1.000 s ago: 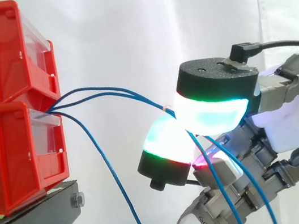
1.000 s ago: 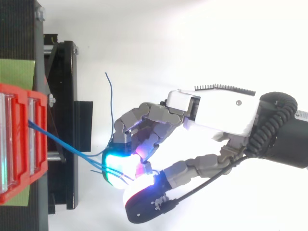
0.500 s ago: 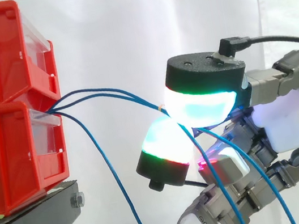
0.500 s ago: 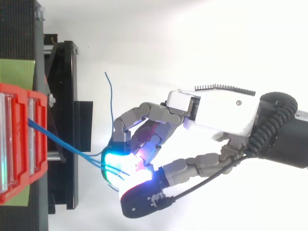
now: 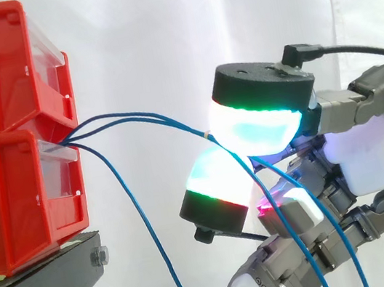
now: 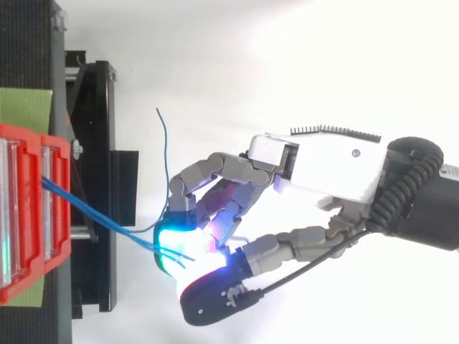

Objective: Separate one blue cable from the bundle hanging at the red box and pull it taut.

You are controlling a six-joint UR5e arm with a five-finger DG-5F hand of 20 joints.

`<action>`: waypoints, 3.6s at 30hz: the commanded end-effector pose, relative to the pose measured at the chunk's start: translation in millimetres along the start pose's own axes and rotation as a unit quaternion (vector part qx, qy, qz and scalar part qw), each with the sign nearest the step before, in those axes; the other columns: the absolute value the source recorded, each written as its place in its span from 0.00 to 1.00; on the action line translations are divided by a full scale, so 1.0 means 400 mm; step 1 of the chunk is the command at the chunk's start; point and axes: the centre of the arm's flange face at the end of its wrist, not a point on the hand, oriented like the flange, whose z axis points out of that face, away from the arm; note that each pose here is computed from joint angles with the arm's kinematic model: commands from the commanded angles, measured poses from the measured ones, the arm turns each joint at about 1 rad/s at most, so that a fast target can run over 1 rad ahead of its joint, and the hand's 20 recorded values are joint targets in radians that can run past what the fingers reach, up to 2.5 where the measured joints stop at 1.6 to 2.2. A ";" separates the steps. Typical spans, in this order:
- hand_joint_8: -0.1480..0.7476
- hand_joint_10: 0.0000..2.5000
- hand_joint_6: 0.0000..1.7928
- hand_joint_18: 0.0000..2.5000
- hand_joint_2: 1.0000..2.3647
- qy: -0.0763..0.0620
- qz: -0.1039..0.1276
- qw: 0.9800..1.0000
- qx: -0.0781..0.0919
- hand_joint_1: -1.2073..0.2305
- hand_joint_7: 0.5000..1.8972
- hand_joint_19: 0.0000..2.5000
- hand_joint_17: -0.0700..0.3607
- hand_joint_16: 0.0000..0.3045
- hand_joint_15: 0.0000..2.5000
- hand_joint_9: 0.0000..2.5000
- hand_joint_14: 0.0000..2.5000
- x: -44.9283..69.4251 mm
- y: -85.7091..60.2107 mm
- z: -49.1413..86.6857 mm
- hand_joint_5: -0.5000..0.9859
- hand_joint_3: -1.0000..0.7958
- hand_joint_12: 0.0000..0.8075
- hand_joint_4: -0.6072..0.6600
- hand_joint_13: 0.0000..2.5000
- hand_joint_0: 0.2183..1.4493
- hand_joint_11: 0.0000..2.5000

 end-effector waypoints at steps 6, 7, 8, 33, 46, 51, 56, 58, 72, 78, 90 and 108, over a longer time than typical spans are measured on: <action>0.47 0.01 0.43 0.22 0.01 0.000 0.000 1.000 0.000 0.43 0.47 0.21 0.40 0.15 0.16 0.48 0.01 0.000 0.000 0.000 0.29 0.34 0.43 0.48 0.26 0.30 0.34; 0.48 0.01 0.44 0.22 0.01 0.000 0.000 1.000 0.000 0.40 0.48 0.21 0.40 0.15 0.16 0.47 0.01 0.000 0.000 0.000 0.29 0.36 0.44 0.49 0.26 0.30 0.35; 0.49 0.01 0.45 0.22 0.01 0.000 0.000 1.000 0.000 0.40 0.47 0.21 0.40 0.15 0.16 0.47 0.01 0.000 0.000 0.000 0.28 0.38 0.44 0.49 0.26 0.30 0.35; 0.43 0.01 0.46 0.23 0.00 0.000 0.000 1.000 0.000 0.44 0.43 0.21 0.39 0.15 0.16 0.51 0.01 0.000 0.000 0.000 0.30 0.28 0.41 0.43 0.28 0.29 0.33; 0.45 0.01 0.39 0.22 0.00 0.000 0.002 1.000 0.000 0.42 0.51 0.21 0.40 0.15 0.15 0.51 0.01 0.000 0.000 0.000 0.32 0.28 0.42 0.54 0.27 0.27 0.32; 0.42 0.01 0.34 0.24 0.00 0.000 0.002 1.000 0.000 0.54 0.61 0.21 0.40 0.15 0.14 0.53 0.01 0.000 0.000 0.000 0.35 0.28 0.41 0.54 0.29 0.26 0.25; 0.43 0.01 0.31 0.24 0.00 0.000 0.002 1.000 0.000 0.54 0.66 0.21 0.40 0.15 0.15 0.53 0.01 0.000 0.000 0.000 0.35 0.28 0.41 0.55 0.29 0.26 0.26; 0.43 0.01 0.32 0.24 0.00 0.000 0.002 1.000 0.000 0.48 0.67 0.21 0.39 0.14 0.15 0.52 0.01 0.000 0.000 0.000 0.35 0.28 0.41 0.54 0.28 0.27 0.27; 0.48 0.01 0.52 0.22 0.01 0.000 0.001 1.000 0.001 0.22 0.50 0.19 0.41 0.16 0.16 0.44 0.01 0.000 -0.002 -0.001 0.22 0.41 0.45 0.47 0.25 0.40 0.44; 0.45 0.01 0.52 0.22 0.00 0.000 0.001 1.000 0.001 0.19 0.44 0.17 0.41 0.15 0.16 0.42 0.01 0.000 0.000 -0.001 0.21 0.28 0.44 0.46 0.24 0.44 0.43; 0.53 0.01 0.48 0.24 0.00 0.000 -0.001 1.000 0.006 0.38 0.34 0.19 0.46 0.19 0.16 0.47 0.01 -0.006 -0.003 -0.002 0.25 0.28 0.49 0.54 0.26 0.19 0.41; 0.49 0.01 0.48 0.21 0.02 -0.001 -0.005 1.000 0.017 0.35 0.48 0.20 0.42 0.16 0.17 0.45 0.01 -0.027 0.053 -0.038 0.23 0.44 0.46 0.53 0.25 0.30 0.43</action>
